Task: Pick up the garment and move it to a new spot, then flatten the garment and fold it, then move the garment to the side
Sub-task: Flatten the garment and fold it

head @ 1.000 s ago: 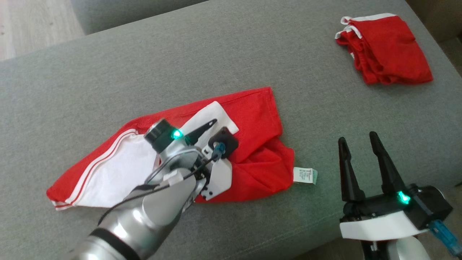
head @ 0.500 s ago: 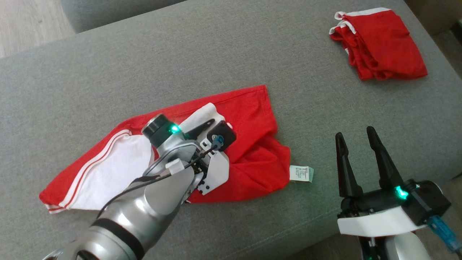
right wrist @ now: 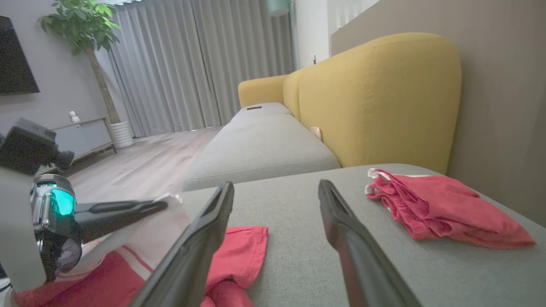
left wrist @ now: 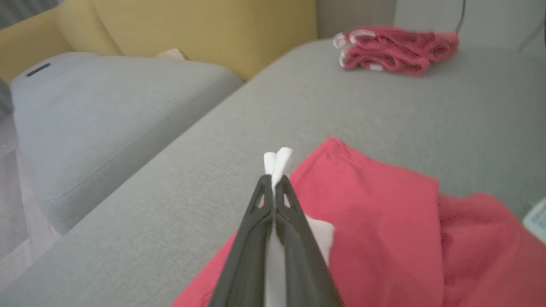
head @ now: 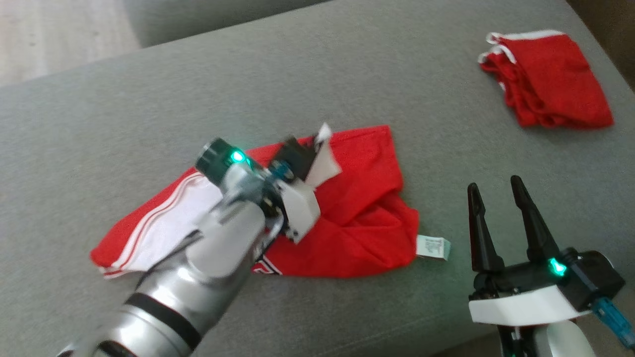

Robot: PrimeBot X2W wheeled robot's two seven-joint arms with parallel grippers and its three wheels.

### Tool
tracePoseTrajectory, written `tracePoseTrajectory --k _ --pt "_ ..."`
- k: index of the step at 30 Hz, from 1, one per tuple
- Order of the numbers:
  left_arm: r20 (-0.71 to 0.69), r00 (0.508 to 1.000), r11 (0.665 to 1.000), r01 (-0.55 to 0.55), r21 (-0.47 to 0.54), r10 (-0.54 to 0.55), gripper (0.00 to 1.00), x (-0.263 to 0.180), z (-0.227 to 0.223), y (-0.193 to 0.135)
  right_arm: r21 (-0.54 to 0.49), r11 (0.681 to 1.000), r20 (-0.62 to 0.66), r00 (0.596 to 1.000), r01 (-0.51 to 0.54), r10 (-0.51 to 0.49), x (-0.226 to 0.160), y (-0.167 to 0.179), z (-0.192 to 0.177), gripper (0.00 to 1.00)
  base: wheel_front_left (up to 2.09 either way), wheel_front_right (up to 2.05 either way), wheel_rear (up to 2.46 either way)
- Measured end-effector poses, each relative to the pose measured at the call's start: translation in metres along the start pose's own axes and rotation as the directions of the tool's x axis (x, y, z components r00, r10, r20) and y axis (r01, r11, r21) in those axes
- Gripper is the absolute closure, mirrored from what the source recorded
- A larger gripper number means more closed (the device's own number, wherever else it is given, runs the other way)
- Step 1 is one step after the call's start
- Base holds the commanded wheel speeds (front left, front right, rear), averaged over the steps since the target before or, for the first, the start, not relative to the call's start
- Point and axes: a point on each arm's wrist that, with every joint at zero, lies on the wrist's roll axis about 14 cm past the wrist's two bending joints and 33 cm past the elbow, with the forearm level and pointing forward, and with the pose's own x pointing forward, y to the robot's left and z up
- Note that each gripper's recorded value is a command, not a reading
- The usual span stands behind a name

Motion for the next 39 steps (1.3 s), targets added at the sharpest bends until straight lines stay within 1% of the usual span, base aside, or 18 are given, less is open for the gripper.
tracePoseTrajectory --k 2,4,8,10,13,16,18,21,25,31,34,39 --pt "0.055 0.997 0.997 -0.049 -0.061 0.053 1.0 -0.007 0.015 0.019 0.006 1.0 0.002 1.0 -0.019 0.019 0.002 0.006 0.0 0.0 0.0 0.0 0.0" --pt "0.098 0.988 0.989 -0.113 -0.099 0.122 1.0 -0.02 0.026 0.045 0.013 0.999 -0.006 0.999 -0.038 0.038 0.002 0.012 -0.003 0.0 0.0 0.0 0.0" --pt "0.143 0.958 0.965 -0.233 -0.123 0.25 1.0 -0.06 0.035 0.097 0.027 0.997 -0.014 0.997 -0.073 0.073 0.002 0.022 -0.007 0.0 0.0 0.0 0.0" --pt "0.162 0.939 0.95 -0.285 -0.13 0.304 1.0 -0.082 0.039 0.113 0.061 0.995 -0.026 0.996 -0.078 0.08 0.001 0.026 -0.012 0.0 0.0 0.0 0.0" --pt "0.18 0.91 0.924 -0.35 -0.153 0.375 1.0 -0.115 0.043 0.129 0.074 0.993 -0.074 0.993 -0.088 0.093 -0.004 0.03 -0.027 0.0 0.0 0.0 0.0" --pt "0.174 0.882 0.896 -0.413 -0.166 0.438 1.0 -0.145 0.038 0.138 0.083 0.992 -0.133 0.986 -0.091 0.102 -0.012 0.033 -0.045 0.0 0.0 0.0 0.0" --pt "0.143 0.871 0.877 -0.445 -0.181 0.471 1.0 -0.161 0.027 0.139 0.089 0.991 -0.17 0.978 -0.104 0.118 -0.016 0.038 -0.056 0.0 0.0 0.0 0.0" --pt "0.101 0.861 0.859 -0.475 -0.192 0.498 1.0 -0.177 0.011 0.135 0.084 0.987 -0.229 0.962 -0.134 0.15 -0.022 0.047 -0.074 0.0 0.0 0.0 0.0" --pt "0.076 0.853 0.847 -0.494 -0.196 0.516 1.0 -0.186 0.003 0.134 0.072 0.988 -0.258 0.955 -0.134 0.148 -0.023 0.045 -0.083 0.0 0.0 0.0 0.0" --pt "0.044 0.822 0.814 -0.551 -0.184 0.567 1.0 -0.206 -0.008 0.145 0.047 0.991 -0.298 0.945 -0.124 0.133 -0.018 0.037 -0.096 0.0 0.0 0.0 0.0" --pt "0.028 0.816 0.806 -0.564 -0.182 0.577 1.0 -0.212 -0.013 0.145 0.04 0.99 -0.315 0.938 -0.136 0.142 -0.012 0.039 -0.102 0.0 0.0 0.0 0.0" --pt "0.022 0.804 0.793 -0.581 -0.182 0.594 1.0 -0.218 -0.015 0.147 0.062 0.988 -0.325 0.933 -0.14 0.152 -0.002 0.042 -0.107 0.0 0.0 0.0 0.0"
